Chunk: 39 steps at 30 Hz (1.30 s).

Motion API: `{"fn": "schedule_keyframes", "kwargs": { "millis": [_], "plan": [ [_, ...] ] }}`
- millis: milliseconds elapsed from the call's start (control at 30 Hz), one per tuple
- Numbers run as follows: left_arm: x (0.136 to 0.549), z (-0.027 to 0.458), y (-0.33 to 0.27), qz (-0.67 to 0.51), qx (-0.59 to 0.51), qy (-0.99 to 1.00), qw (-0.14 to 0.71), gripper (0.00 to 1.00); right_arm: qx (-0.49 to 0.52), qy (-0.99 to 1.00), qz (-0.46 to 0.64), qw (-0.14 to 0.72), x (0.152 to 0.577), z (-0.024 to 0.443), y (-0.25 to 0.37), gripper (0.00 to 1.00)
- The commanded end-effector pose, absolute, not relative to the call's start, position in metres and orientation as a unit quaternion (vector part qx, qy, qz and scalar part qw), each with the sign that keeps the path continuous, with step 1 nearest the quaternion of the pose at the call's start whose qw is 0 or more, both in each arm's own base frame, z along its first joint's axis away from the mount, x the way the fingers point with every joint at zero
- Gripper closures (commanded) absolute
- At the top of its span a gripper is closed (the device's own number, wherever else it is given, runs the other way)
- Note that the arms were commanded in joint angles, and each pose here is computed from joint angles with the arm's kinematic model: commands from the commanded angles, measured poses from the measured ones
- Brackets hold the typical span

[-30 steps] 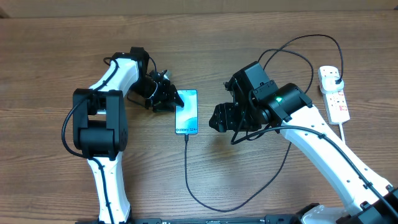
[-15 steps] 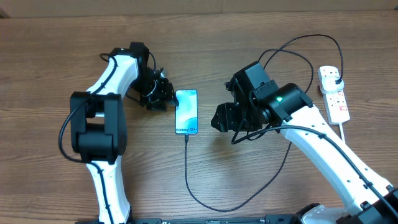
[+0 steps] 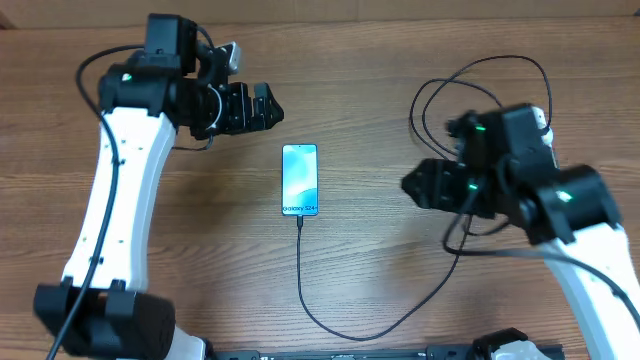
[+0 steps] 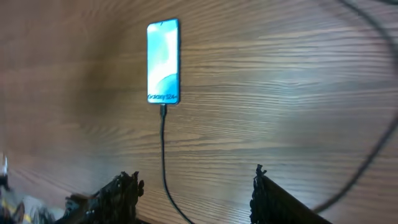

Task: Plug charger to phone and switch on socket
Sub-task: 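Open both grippers and lift them away from the phone, then move the right gripper to the white power strip's switch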

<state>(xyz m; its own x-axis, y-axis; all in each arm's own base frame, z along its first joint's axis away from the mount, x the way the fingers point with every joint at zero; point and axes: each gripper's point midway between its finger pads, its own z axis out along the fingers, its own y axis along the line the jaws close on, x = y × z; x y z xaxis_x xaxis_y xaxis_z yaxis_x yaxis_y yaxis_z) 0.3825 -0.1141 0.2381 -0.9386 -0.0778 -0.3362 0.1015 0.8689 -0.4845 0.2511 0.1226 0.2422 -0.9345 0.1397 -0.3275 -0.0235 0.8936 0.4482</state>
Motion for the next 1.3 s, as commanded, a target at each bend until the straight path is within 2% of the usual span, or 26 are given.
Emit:
{"fn": "schedule_keyframes", "kwargs": {
  "millis": [0,567,733,1067,1267],
  "plan": [
    [0.38,0.241,-0.111,-0.25,0.003,0.952,0.176,0.0,0.036,0.949,0.228,0.215,0.249,0.262,0.108,0.39],
    [0.378,0.238,-0.111,-0.249,0.001,0.954,0.168,0.0,0.039,0.943,0.24,0.225,0.236,0.273,0.105,0.39],
    [0.378,0.238,-0.111,-0.249,0.001,0.954,0.168,0.0,0.041,0.944,0.235,0.228,0.238,0.272,0.103,0.32],
    [0.378,0.238,-0.111,-0.249,0.001,0.954,0.168,0.0,0.048,0.944,0.236,0.227,0.238,0.272,0.102,0.3],
    [0.378,0.238,-0.111,-0.249,0.001,0.954,0.168,0.0,0.091,0.943,0.239,0.215,0.237,0.27,0.096,0.28]
  ]
}}
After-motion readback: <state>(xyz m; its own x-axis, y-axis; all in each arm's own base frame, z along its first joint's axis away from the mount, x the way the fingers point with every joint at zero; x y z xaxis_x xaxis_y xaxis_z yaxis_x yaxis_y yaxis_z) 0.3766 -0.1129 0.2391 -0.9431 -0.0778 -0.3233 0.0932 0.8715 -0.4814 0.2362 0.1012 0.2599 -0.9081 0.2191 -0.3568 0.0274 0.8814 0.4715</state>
